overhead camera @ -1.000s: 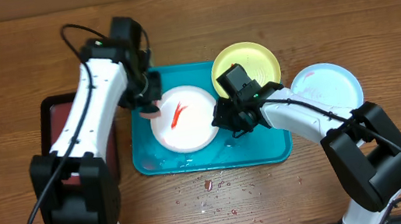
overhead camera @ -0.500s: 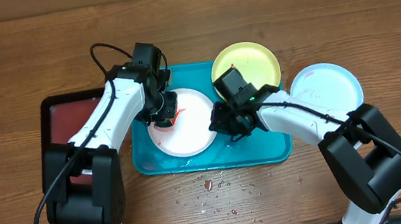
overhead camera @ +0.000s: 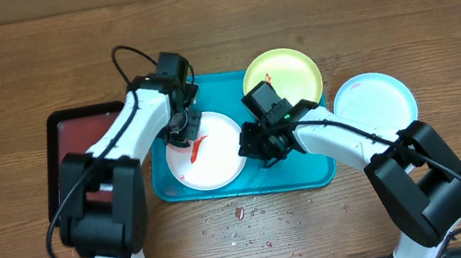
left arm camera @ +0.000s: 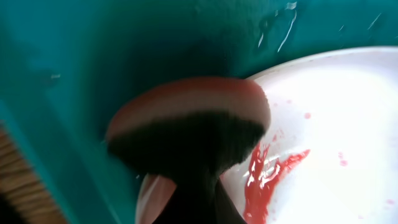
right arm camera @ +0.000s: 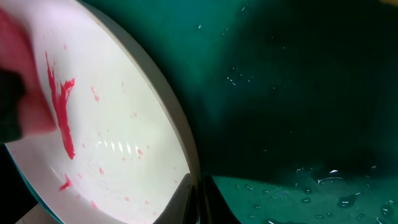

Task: Clean dirty plates on tray and stack at the side
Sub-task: 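Scrub the red-streaked white plate with the sponge in left gripper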

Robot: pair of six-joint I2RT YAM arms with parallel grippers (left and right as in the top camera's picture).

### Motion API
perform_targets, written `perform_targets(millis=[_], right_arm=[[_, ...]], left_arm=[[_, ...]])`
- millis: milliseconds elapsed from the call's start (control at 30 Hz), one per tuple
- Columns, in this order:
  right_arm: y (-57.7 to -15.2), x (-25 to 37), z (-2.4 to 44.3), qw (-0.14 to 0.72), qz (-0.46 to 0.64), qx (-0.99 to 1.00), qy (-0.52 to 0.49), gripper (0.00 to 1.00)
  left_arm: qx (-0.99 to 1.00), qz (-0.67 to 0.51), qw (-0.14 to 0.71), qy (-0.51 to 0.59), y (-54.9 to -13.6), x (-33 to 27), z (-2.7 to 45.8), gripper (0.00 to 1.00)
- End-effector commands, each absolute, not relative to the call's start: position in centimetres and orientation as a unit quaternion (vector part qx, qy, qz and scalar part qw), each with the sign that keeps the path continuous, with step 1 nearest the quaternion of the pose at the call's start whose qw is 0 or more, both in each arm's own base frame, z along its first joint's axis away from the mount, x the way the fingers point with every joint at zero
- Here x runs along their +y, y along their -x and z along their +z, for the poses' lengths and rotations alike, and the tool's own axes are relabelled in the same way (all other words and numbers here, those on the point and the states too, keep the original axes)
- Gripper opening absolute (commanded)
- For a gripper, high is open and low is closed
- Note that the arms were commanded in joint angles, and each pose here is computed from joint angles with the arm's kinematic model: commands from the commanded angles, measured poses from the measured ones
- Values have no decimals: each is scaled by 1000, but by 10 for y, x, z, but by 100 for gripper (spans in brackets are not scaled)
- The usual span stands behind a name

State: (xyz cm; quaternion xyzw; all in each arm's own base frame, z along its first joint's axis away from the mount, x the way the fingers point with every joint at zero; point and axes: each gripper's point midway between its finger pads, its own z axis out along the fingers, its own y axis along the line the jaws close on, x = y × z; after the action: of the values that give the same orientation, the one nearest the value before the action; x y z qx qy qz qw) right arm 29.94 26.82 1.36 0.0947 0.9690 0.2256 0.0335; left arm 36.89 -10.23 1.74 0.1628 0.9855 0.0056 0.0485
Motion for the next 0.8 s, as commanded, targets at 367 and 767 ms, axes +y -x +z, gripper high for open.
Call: perform_targets(millis=[367, 767], right_arm=[[-303, 273, 17, 41, 232, 968, -88, 4], [-304, 272, 17, 41, 232, 968, -89, 4]], left_arm=[[919, -110, -102, -366, -285, -172, -20, 4], [994, 102, -40, -10, -338, -78, -22, 4]])
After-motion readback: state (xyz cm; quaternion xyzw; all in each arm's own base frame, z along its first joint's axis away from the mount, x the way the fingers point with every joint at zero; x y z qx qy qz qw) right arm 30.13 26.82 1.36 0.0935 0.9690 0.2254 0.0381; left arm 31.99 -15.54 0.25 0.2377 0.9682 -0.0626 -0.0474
